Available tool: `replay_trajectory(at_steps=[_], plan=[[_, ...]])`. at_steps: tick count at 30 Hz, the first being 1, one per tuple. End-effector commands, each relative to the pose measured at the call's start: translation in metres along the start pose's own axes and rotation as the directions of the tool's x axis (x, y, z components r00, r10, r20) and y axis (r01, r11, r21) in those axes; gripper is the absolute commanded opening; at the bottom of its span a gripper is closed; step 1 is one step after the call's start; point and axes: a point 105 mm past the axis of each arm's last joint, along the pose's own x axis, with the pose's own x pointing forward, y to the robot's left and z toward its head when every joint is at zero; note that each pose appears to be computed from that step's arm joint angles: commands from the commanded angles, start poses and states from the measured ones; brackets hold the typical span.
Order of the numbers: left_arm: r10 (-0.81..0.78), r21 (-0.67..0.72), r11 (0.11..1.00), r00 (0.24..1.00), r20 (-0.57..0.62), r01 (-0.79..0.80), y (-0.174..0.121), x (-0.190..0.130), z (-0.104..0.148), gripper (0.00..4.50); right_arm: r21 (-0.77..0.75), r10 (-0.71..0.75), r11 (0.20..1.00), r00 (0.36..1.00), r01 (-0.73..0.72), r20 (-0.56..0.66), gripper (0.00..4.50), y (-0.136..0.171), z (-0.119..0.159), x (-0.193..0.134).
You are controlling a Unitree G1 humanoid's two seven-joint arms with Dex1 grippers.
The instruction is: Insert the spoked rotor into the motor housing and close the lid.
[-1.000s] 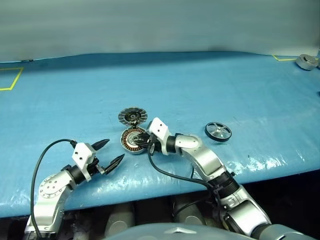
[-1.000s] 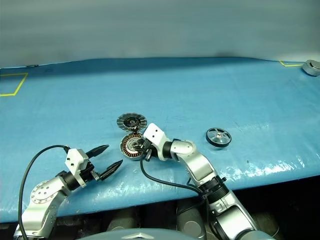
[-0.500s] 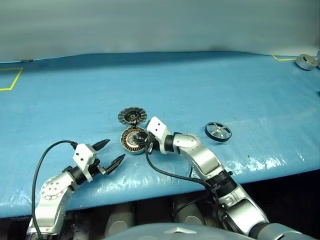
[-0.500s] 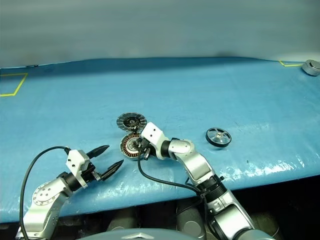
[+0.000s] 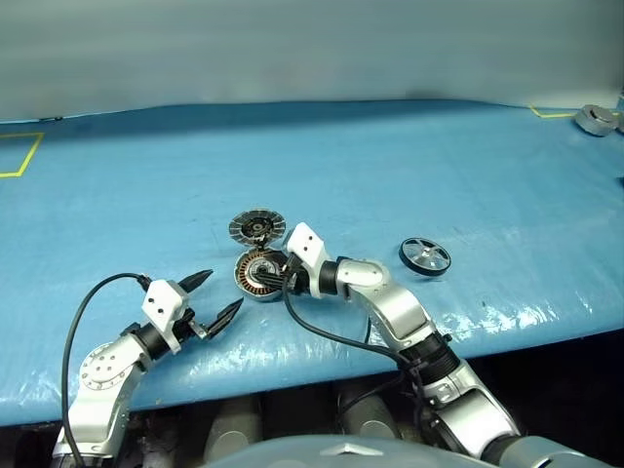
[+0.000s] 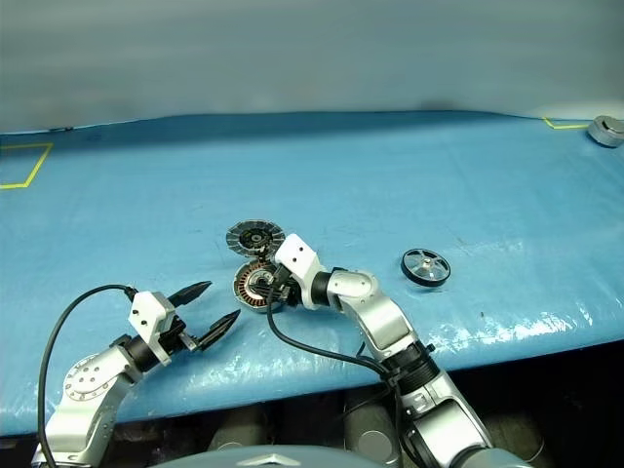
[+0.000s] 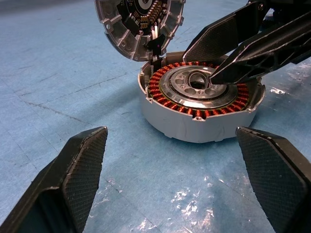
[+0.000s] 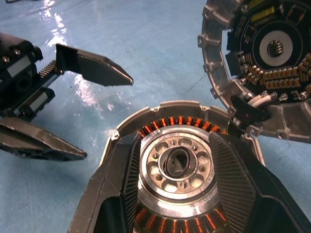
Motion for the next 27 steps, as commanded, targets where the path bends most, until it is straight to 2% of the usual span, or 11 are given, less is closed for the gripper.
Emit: replay_trajectory(at_steps=[1, 5, 6, 14, 21, 27], plan=[[-0.003, 0.019, 1.0, 1.0, 0.03, 0.003, -0.001, 0.002, 0.006, 4.5, 0.004, 0.013, 1.0, 0.998, -0.013, 0.057, 1.41, 0.004, 0.013, -0.001], [-0.004, 0.02, 1.0, 0.999, 0.034, 0.003, -0.002, 0.004, 0.006, 4.5, 0.004, 0.019, 1.0, 0.999, -0.019, 0.048, 0.11, 0.005, 0.011, 0.002], [-0.004, 0.02, 1.0, 0.999, 0.035, 0.003, -0.002, 0.005, 0.007, 4.5, 0.002, 0.02, 1.0, 0.999, -0.02, 0.043, 0.05, 0.006, 0.009, 0.003], [0.006, 0.017, 1.0, 0.999, 0.035, -0.007, -0.001, 0.003, 0.007, 4.5, 0.0, 0.015, 1.0, 1.0, -0.015, 0.02, 0.05, 0.002, 0.005, 0.013], [0.008, 0.012, 1.0, 0.999, 0.034, -0.009, -0.003, 0.003, 0.007, 4.5, -0.019, -0.027, 1.0, 0.998, 0.025, -0.058, 0.05, -0.007, -0.011, 0.021], [0.006, 0.006, 1.0, 1.0, 0.03, -0.006, -0.005, 0.002, 0.005, 4.5, -0.01, -0.009, 1.0, 1.0, 0.009, -0.01, 0.05, -0.003, 0.003, 0.018]])
